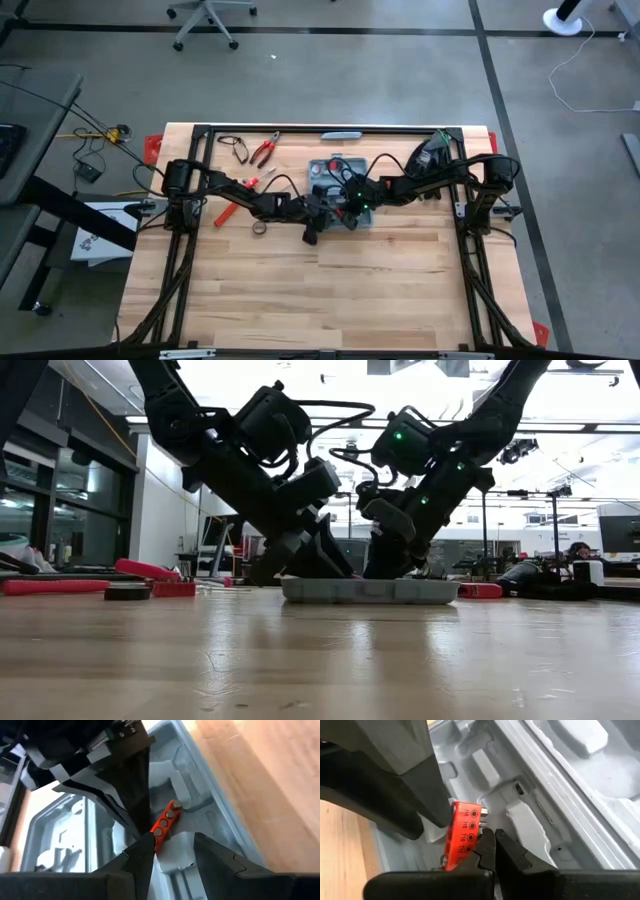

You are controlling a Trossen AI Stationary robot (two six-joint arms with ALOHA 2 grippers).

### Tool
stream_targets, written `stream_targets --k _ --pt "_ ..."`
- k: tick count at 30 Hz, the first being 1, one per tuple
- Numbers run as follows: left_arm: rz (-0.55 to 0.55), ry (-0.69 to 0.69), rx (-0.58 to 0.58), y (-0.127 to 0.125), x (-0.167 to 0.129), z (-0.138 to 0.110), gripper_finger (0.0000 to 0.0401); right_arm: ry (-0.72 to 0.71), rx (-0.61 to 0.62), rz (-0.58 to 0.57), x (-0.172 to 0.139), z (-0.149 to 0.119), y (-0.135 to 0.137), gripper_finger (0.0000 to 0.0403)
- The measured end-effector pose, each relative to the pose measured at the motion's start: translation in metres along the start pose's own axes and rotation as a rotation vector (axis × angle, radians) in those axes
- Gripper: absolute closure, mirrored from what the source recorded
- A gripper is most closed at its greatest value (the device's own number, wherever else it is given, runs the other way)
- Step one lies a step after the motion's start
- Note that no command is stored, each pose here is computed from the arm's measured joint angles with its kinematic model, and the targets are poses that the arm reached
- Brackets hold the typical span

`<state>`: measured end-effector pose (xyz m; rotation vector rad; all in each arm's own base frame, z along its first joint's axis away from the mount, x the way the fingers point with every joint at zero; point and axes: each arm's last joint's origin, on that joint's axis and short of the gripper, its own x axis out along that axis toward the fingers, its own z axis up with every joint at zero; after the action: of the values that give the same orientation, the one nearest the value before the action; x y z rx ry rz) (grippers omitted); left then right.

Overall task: Prefit tool cases
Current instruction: Remove the orange multi-bit set from the gray tool case

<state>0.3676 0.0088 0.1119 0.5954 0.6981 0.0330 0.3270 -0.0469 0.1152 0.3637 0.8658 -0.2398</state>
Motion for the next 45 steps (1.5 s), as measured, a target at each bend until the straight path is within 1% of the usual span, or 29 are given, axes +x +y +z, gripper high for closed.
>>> stream_targets --k 4,10,16,21,27,32,34,38,39,42,45 --pt "0.015 -0.005 0.031 0.002 0.000 0.001 0.0267 0.000 0.000 0.001 0.000 0.000 0.000 0.0403" --pt "0.056 0.021 0.039 0.010 0.002 -0.003 0.0267 -0.001 -0.002 0.015 0.000 0.000 0.001 0.0403" --pt "-0.023 0.016 0.028 0.015 0.004 -0.010 0.0267 -0.002 -0.002 0.015 0.000 0.000 0.001 0.0403" --pt "-0.044 -0.001 0.044 0.015 0.004 -0.008 0.0267 -0.007 -0.002 0.017 0.000 0.001 0.001 0.0403" --pt "-0.091 0.005 0.010 0.018 0.012 -0.012 0.0272 -0.015 -0.002 0.019 0.000 0.001 0.001 0.0403" --pt "-0.116 -0.003 0.008 0.016 0.022 -0.011 0.0296 -0.013 -0.001 0.010 0.000 0.001 0.001 0.0403" --pt "-0.107 0.006 0.010 0.015 0.023 -0.010 0.0318 -0.012 -0.002 0.010 0.000 0.001 0.001 0.0403" --pt "-0.083 0.034 -0.020 0.015 0.023 -0.011 0.0378 -0.014 -0.002 0.010 0.000 0.001 0.001 0.0403" --pt "-0.082 0.038 -0.029 0.015 0.023 -0.012 0.0384 -0.014 -0.002 0.009 0.000 0.001 0.001 0.0403" --pt "-0.084 0.052 -0.064 0.014 0.023 -0.013 0.0385 -0.014 -0.002 0.008 0.000 0.001 0.001 0.0403" --pt "-0.054 0.072 -0.088 0.014 0.022 -0.013 0.0386 -0.017 -0.002 0.000 0.000 0.001 0.000 0.0403"
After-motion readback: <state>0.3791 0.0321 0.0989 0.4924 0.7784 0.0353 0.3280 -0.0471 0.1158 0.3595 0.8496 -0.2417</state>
